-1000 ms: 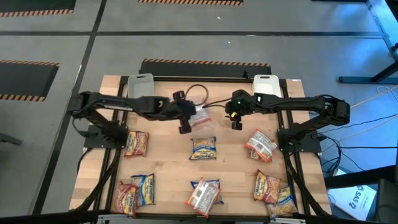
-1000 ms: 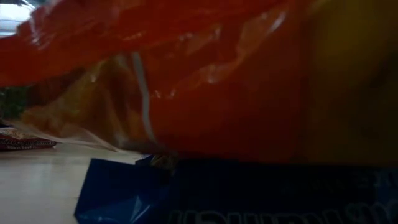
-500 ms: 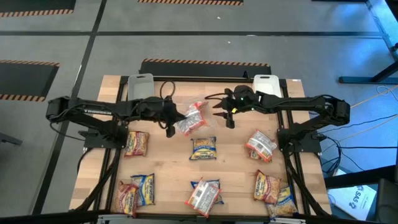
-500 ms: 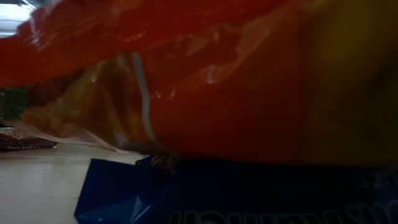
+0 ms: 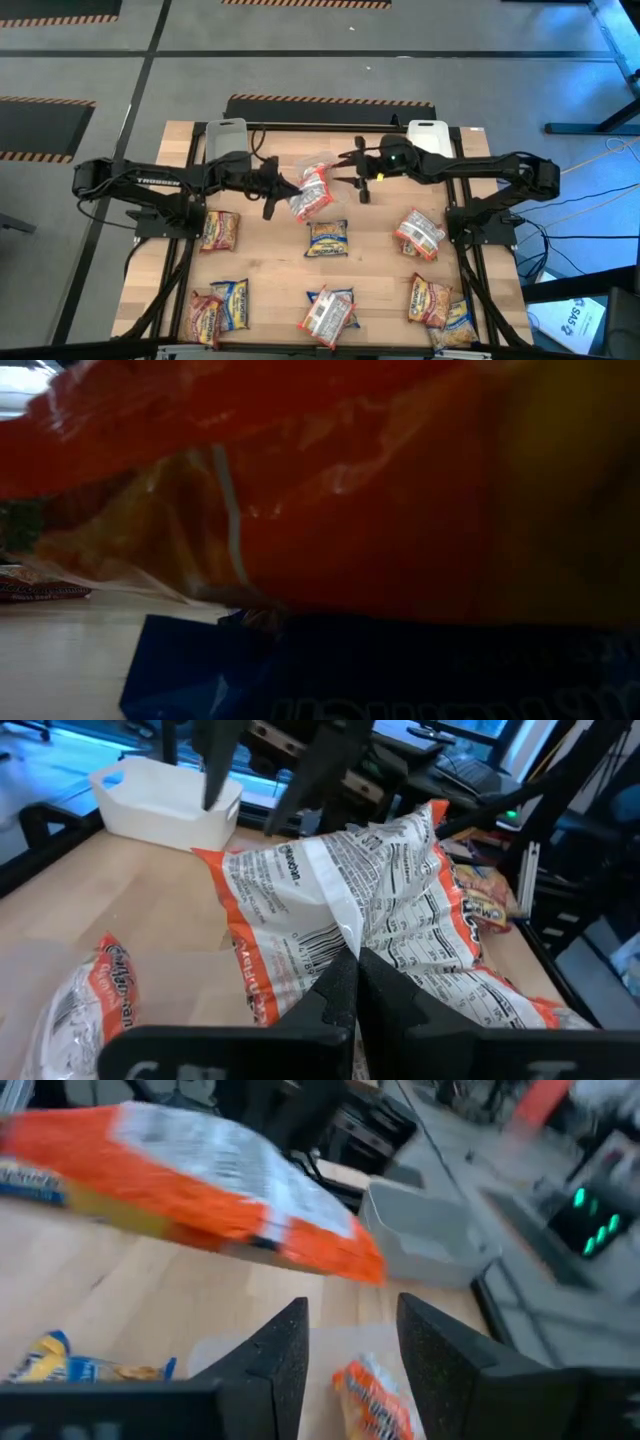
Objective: Sort Maruchan noodles
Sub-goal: Adjust the orange noodle on the transparent bin
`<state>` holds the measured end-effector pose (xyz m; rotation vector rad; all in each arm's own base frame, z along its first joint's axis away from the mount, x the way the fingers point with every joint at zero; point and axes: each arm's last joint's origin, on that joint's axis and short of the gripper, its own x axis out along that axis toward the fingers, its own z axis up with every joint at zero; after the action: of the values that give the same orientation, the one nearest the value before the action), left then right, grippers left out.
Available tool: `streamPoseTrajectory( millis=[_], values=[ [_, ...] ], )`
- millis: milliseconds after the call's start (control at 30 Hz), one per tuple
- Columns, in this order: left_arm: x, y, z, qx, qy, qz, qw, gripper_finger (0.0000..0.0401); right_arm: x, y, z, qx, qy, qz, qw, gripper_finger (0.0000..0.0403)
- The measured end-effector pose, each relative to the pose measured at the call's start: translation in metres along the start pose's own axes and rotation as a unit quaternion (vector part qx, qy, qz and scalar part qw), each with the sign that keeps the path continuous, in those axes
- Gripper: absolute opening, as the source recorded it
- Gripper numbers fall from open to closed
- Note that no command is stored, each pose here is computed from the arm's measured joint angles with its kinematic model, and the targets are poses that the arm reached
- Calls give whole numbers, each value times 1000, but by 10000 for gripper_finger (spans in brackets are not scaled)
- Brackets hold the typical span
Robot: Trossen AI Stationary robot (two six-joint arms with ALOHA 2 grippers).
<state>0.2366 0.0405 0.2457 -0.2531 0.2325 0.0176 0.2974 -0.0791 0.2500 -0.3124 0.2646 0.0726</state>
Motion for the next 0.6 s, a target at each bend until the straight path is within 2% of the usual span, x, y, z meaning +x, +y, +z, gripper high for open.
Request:
streamPoseTrajectory(
  millis=[100,233,433,600],
  values=[
    [0,1,0,-4,0,2,1000,0,6,8,2,-52,-9,6,999,155],
    [0,1,0,-12,-1,3,1000,0,16,17,1,-119,-2,-9,993,202],
    [0,1,0,-15,-1,6,1000,0,21,27,8,-254,-16,-31,966,285],
    [0,2,0,-17,-3,15,1000,0,22,35,15,-318,-42,-26,947,318]
  ],
)
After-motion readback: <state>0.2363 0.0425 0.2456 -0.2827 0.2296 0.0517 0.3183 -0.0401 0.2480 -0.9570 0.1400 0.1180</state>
